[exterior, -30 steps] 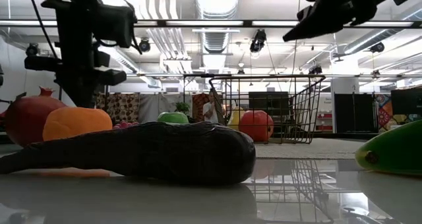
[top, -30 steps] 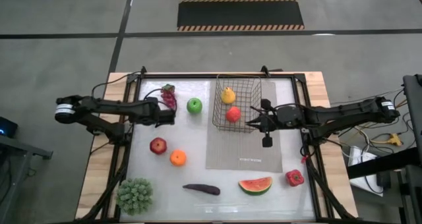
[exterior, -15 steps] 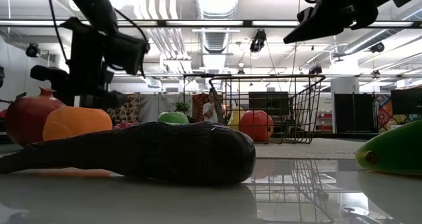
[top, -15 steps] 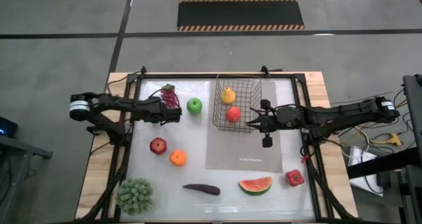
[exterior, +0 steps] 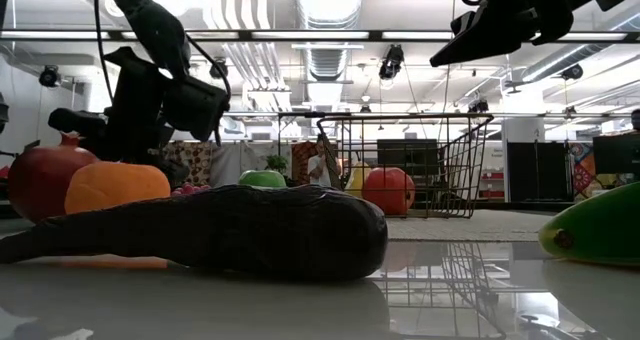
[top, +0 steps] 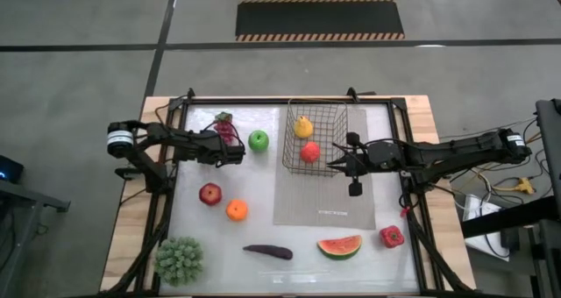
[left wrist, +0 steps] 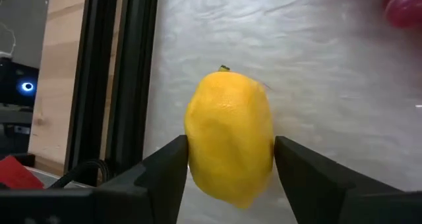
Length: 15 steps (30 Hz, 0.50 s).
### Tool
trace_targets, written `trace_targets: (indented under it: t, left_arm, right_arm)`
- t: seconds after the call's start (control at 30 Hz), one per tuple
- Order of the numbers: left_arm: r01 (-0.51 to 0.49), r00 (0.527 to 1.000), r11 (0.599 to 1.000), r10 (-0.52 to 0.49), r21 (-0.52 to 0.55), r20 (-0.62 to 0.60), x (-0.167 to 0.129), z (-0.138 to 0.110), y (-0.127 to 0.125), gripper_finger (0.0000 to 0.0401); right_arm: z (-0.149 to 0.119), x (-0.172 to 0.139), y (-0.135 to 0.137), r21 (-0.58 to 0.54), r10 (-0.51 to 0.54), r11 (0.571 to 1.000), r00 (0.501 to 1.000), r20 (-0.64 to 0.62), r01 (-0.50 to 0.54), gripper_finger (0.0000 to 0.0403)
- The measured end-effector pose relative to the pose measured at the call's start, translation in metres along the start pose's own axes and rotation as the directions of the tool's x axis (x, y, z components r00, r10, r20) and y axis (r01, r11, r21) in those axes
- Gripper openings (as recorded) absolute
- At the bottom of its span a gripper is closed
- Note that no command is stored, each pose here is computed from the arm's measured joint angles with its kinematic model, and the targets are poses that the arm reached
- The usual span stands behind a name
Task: Build produce basket
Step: Put the lemon into the wire basket
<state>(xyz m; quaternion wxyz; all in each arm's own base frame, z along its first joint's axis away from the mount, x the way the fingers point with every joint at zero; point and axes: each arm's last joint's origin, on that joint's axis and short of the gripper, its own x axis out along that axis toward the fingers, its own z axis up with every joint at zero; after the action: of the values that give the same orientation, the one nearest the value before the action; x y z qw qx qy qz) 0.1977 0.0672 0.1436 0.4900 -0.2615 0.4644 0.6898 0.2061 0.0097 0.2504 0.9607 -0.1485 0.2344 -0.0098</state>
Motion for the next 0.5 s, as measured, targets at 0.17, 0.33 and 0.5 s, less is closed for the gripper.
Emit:
trace_targets:
  t: [0.17,0.33,0.5]
  left_arm:
    - [0.016,1.0,1.0,-0.016,-0.008,0.003,-0.001,0.001,0.0,0.015]
    - [0.019,1.0,1.0,-0.019,0.013,0.014,-0.003,0.001,0.0,0.0109]
    - [0.067,0.994,0.996,-0.072,0.054,0.079,-0.023,0.003,0.0,0.0112]
  right_arm:
    - [0.0,0.0,0.0,0.0,0.0,1.0,1.0,0.0,0.0,0.0009]
    - [0.0,0.0,0.0,-0.001,0.0,1.0,1.0,-0.001,0.0,0.0009]
    - [-0.001,0.0,0.0,-0.001,0.0,1.0,1.0,-0.003,0.0,0.0009]
